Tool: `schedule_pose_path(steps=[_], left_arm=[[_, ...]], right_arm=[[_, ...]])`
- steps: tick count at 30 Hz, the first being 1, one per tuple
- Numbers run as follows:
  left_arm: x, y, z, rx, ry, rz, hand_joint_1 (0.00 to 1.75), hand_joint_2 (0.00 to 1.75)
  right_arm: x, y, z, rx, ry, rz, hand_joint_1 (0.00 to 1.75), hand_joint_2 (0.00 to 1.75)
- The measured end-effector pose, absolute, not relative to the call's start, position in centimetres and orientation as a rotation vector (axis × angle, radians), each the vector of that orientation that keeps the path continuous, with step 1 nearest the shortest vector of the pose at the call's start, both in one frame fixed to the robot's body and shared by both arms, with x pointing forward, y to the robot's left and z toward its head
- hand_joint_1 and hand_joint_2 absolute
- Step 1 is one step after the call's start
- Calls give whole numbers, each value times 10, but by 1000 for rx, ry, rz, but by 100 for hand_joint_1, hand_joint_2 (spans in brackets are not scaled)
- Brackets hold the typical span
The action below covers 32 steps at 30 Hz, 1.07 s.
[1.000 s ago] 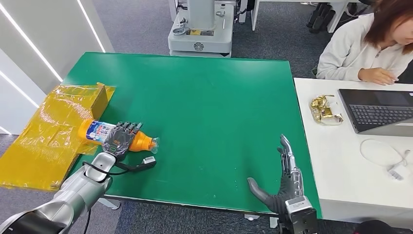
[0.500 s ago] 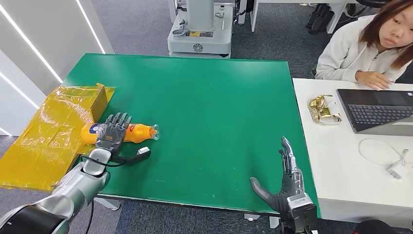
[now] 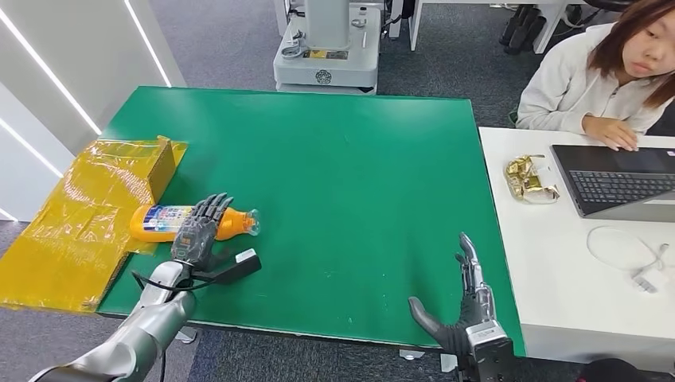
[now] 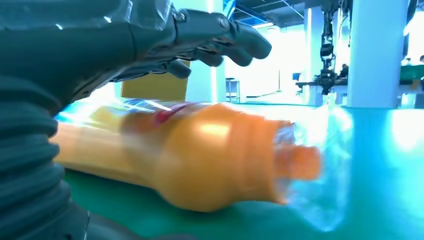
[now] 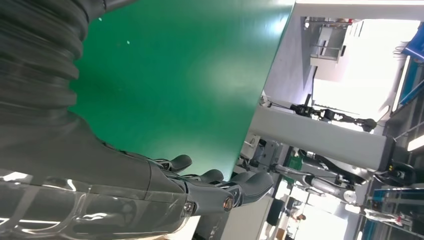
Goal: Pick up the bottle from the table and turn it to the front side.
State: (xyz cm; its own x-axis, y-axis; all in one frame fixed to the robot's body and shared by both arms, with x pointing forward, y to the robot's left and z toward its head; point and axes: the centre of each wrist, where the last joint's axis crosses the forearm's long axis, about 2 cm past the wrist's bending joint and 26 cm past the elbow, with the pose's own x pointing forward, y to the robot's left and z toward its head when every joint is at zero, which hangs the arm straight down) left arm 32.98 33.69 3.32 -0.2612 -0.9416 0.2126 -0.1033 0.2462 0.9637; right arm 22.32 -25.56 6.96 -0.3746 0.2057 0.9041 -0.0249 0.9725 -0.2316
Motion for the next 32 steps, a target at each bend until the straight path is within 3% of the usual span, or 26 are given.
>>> schedule_pose_path(steps=[6,20,25,32], left_arm=[[317,294,30,794,-1831,-544,0,175],[313,261,43,714,-1953,-441,0,175],[307,234,68,719,-2111,-461,0,175],[306,209,83,504,-2104,-84,0,175]], right_arm=[[222,-254,65,-100,-1933,229,0,175],[220,-253,62,-86,-1920,229,0,175],[218,-252,59,-72,-1911,204,0,175],[210,-252,51,-78,-1897,134,0,175]])
